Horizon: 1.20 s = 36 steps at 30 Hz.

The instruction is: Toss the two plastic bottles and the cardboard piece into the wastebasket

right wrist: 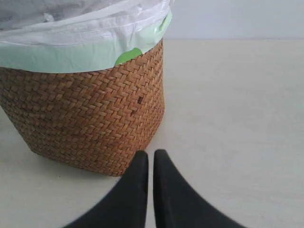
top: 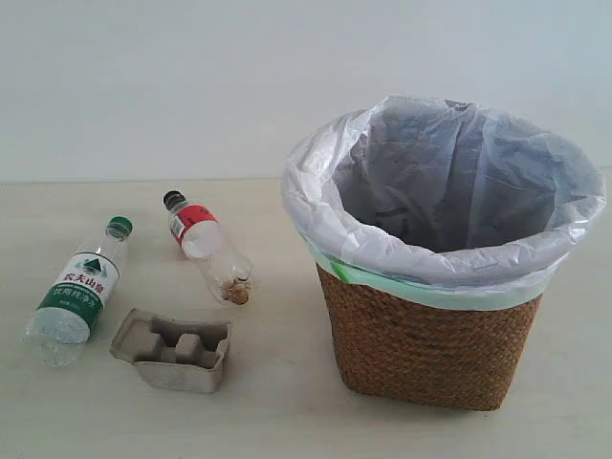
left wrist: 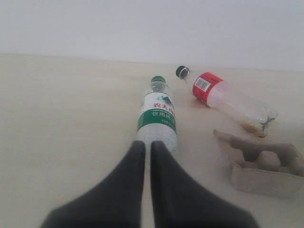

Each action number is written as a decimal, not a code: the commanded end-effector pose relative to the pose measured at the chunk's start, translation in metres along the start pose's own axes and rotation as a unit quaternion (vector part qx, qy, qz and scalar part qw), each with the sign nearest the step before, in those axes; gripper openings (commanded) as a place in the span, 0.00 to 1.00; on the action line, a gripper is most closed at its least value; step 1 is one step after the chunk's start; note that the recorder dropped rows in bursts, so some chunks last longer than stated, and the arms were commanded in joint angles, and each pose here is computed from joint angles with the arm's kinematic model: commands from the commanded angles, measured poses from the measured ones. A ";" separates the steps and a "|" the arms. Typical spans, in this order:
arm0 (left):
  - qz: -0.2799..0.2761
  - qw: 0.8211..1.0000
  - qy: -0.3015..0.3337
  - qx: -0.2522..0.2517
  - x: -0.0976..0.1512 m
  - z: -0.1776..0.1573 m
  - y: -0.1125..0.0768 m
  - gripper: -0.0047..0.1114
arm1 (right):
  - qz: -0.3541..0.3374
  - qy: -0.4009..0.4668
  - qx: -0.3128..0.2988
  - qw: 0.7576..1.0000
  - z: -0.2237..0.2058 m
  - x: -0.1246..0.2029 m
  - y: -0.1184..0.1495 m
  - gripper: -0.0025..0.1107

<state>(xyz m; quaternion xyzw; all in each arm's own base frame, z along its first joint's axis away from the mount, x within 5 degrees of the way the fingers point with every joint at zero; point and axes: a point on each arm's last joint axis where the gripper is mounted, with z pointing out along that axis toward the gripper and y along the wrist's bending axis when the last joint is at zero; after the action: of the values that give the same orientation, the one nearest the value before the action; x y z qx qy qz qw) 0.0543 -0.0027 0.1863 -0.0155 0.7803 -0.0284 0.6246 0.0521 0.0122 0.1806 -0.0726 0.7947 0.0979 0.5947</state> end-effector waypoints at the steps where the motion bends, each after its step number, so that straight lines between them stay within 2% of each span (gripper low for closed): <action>1: 0.004 1.000 0.000 -0.002 0.001 0.000 0.000 0.07 | -0.003 -0.005 0.002 1.000 0.000 0.000 0.000 0.02; 16: 0.004 1.000 0.000 -0.002 0.001 0.000 0.000 0.07 | -0.003 -0.005 0.002 1.000 0.000 0.000 0.000 0.02; 19: -0.083 0.996 0.000 0.012 0.001 0.000 -0.002 0.07 | -0.003 -0.005 0.002 1.000 0.000 0.000 0.000 0.02; 22: -0.212 0.977 0.002 0.037 0.000 0.000 -0.007 0.07 | -0.003 -0.005 0.002 1.000 0.000 0.000 0.000 0.02; 24: -0.261 0.964 0.005 0.051 -0.001 0.000 -0.009 0.07 | -0.003 -0.005 0.002 1.000 0.000 0.000 0.000 0.02; 27: -0.294 0.954 0.005 0.061 -0.002 -0.001 -0.011 0.07 | -0.003 -0.005 0.002 1.000 0.000 0.000 0.000 0.02; 36: -0.299 0.952 0.005 0.063 -0.002 -0.001 -0.011 0.07 | -0.003 -0.005 0.002 1.000 0.000 0.000 0.000 0.02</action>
<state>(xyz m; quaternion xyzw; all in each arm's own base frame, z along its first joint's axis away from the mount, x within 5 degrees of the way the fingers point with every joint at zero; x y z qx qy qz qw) 0.0541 -0.0135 0.1895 -0.2013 0.7422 -0.2553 0.5860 0.0521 0.0122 0.1806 -0.0726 0.7947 0.0979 0.5947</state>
